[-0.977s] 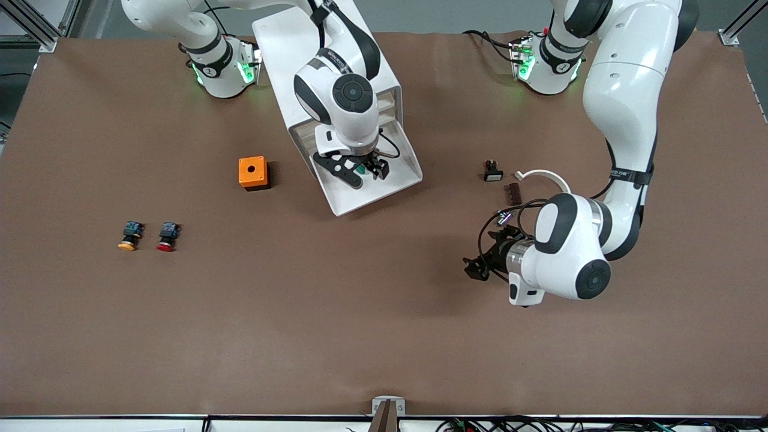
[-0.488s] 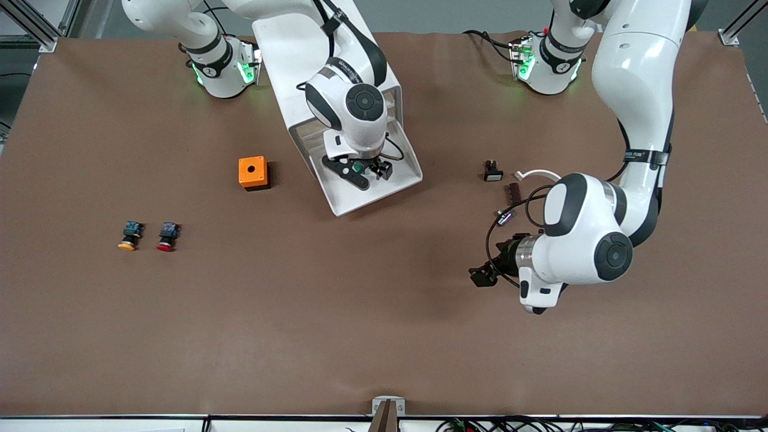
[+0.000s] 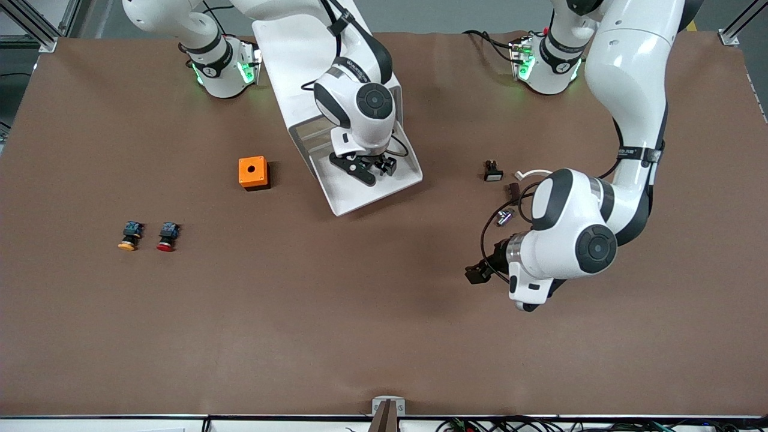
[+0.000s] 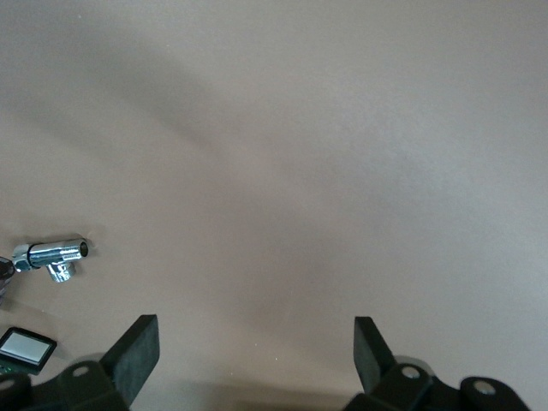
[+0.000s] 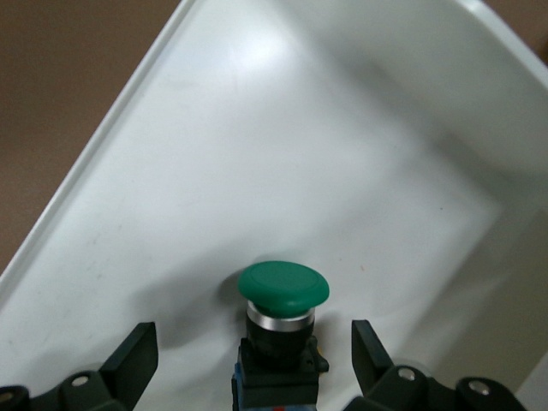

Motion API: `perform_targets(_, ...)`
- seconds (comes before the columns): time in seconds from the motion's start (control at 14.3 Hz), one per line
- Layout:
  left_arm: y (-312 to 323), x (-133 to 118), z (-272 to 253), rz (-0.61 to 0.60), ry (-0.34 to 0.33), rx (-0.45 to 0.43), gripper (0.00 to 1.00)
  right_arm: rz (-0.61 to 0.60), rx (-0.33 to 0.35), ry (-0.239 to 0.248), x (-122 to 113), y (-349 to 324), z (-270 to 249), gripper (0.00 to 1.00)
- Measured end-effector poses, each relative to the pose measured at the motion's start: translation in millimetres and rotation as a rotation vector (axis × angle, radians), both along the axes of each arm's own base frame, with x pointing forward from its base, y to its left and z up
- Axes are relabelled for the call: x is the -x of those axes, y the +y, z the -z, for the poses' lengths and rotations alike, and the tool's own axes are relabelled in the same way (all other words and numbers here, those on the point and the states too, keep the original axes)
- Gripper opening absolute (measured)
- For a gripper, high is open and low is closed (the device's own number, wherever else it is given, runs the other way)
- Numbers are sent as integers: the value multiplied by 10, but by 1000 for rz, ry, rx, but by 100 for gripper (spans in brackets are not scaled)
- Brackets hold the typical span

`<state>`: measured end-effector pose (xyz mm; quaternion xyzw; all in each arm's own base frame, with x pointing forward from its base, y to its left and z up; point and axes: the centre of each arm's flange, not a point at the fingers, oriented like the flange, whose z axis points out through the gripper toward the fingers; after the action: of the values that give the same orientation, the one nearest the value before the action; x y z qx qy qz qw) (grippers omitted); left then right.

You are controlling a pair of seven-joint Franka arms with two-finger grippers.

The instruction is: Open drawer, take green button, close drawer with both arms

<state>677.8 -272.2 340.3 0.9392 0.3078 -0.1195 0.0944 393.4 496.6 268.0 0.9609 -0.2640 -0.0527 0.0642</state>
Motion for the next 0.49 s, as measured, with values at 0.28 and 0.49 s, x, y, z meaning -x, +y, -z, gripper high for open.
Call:
perform_targets(0.28,-124,10,-111,24,-67,-18,100,-8,0,0,55,45,-3,97)
perform_targets(0.49,-195,51,-102,33,-85,-20,100,-17,3,2,105,79,-1,65)
